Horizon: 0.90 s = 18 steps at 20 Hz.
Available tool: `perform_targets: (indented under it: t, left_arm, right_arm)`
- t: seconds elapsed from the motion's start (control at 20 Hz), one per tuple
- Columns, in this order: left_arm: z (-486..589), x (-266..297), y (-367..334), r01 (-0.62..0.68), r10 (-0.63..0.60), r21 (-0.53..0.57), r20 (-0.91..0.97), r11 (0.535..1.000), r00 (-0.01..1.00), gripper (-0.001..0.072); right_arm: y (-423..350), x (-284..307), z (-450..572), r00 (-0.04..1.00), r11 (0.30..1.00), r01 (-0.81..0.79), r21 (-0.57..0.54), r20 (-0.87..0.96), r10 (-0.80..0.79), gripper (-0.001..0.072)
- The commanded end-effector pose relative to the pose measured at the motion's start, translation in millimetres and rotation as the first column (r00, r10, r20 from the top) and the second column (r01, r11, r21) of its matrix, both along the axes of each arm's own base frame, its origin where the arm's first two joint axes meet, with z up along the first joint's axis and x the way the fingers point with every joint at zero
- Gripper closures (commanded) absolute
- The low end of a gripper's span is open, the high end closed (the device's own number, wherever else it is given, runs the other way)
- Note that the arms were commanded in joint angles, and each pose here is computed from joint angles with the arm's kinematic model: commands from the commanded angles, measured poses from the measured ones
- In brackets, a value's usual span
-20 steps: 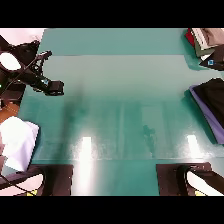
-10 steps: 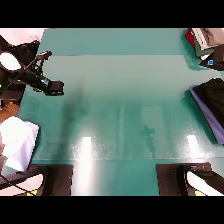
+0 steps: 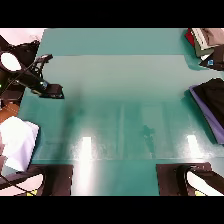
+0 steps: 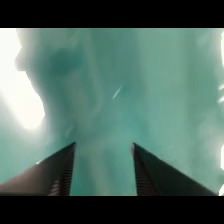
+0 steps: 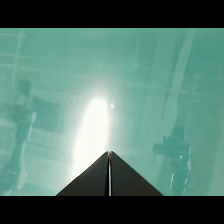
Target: Fold the shirts.
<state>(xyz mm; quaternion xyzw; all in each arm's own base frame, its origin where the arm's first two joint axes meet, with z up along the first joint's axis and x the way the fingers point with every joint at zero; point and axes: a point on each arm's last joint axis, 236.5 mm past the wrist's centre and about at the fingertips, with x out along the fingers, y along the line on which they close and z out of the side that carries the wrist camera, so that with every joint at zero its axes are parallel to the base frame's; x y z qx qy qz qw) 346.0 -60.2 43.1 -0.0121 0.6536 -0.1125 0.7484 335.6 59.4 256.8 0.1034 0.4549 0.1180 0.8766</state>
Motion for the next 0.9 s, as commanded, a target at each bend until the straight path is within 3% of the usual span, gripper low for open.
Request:
perform_targets:
  t: [0.0,0.1,0.3,0.45,0.5,0.55,0.7,0.85]
  left_arm:
    - [5.8,-52.5,92.7,-0.049,0.127,0.387,-0.179,0.921,0.976,0.0266]
    - [27.6,-68.0,116.6,-0.107,0.196,0.479,-0.139,0.871,0.971,0.0266]
    - [59.1,-85.6,135.0,-0.269,0.274,0.502,0.066,0.822,0.959,0.0265]
    - [48.0,-112.4,158.9,-0.298,0.315,0.568,0.072,0.767,0.946,0.0263]
    - [36.5,-123.5,166.0,-0.306,0.346,0.578,0.043,0.757,0.937,0.0205]
    - [23.0,-134.0,174.9,-0.320,0.386,0.588,0.015,0.743,0.923,0.0000]
    - [-9.8,-158.8,195.4,-0.358,0.473,0.592,-0.046,0.722,0.880,-0.0013]
    - [-44.4,-153.1,179.2,-0.419,0.498,0.465,-0.057,0.780,0.865,-0.0013]
  right_arm:
    - [-0.3,4.8,4.0,0.998,0.999,-0.035,-0.029,0.042,0.036,0.0693]
    - [-0.4,5.3,4.1,0.998,0.998,-0.049,-0.040,0.049,0.051,0.0693]
    - [-0.5,8.8,-8.9,0.996,0.996,-0.075,-0.057,0.038,0.077,0.0693]
    - [-0.1,7.8,-32.6,0.995,0.994,-0.096,-0.059,-0.016,0.095,0.0693]
    - [0.0,7.6,-39.4,0.994,0.993,-0.104,-0.062,-0.029,0.102,0.0693]
    - [0.0,7.2,-44.2,0.994,0.992,-0.107,-0.061,-0.039,0.105,0.0693]
    - [-0.1,8.0,-46.2,0.994,0.992,-0.107,-0.062,-0.040,0.105,0.0693]
    - [1.4,10.0,-44.2,0.994,0.993,-0.107,-0.055,-0.028,0.105,0.0693]
